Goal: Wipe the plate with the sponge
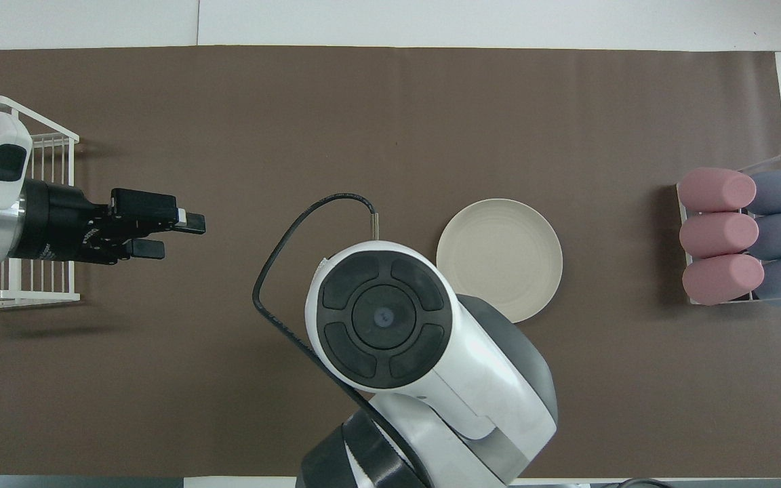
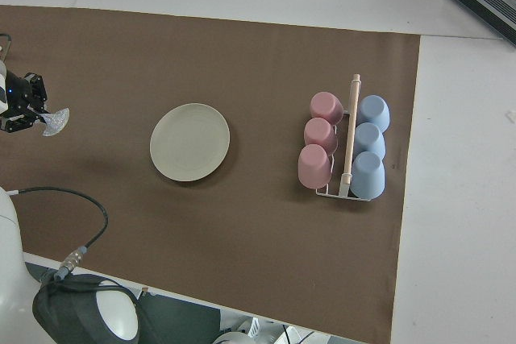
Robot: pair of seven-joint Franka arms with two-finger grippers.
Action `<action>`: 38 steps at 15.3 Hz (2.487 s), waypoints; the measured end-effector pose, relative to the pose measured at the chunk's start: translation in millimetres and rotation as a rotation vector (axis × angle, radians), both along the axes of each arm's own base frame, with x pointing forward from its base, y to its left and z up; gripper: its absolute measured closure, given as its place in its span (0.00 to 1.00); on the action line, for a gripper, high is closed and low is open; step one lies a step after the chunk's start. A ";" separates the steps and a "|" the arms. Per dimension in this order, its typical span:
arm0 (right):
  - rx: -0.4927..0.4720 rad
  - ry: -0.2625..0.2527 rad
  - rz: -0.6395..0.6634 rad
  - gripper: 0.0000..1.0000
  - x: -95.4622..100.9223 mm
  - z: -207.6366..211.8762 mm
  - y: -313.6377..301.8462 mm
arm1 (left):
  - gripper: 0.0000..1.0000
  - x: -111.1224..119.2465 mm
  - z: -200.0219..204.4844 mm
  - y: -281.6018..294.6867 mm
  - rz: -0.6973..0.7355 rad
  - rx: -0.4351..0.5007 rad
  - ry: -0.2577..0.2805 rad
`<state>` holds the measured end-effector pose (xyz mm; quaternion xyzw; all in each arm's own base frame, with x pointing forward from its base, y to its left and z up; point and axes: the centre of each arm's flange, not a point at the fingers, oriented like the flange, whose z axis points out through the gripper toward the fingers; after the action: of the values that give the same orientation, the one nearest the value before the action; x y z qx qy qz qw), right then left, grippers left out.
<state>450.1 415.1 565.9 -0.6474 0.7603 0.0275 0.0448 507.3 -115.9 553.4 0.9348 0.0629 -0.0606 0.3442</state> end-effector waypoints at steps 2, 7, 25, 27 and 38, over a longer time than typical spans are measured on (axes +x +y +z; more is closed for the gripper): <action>0.003 -0.004 0.006 0.90 -2.2 2.6 2.8 | 0.00 -2.4 -11.3 -0.5 -0.011 -0.093 -0.003; 0.002 -0.002 0.010 0.90 -3.9 2.3 4.4 | 0.00 -12.1 -37.2 -13.7 -0.076 -0.294 -0.030; 0.001 -0.002 0.004 0.90 -1.7 2.3 2.1 | 0.38 -36.7 -82.9 -101.1 -0.277 -0.628 0.036; 0.001 -0.002 0.004 0.90 -1.7 2.3 2.1 | 0.59 -36.5 -79.6 -99.9 -0.286 -0.636 0.038; 0.002 -0.003 -0.006 0.77 -1.1 2.7 1.5 | 0.95 -37.0 -79.5 -99.8 -0.281 -0.635 0.068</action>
<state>449.0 416.7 568.6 -0.6451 0.7622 0.0272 0.0464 470.3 -215.7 473.9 0.7780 -0.0772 -0.1549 0.6040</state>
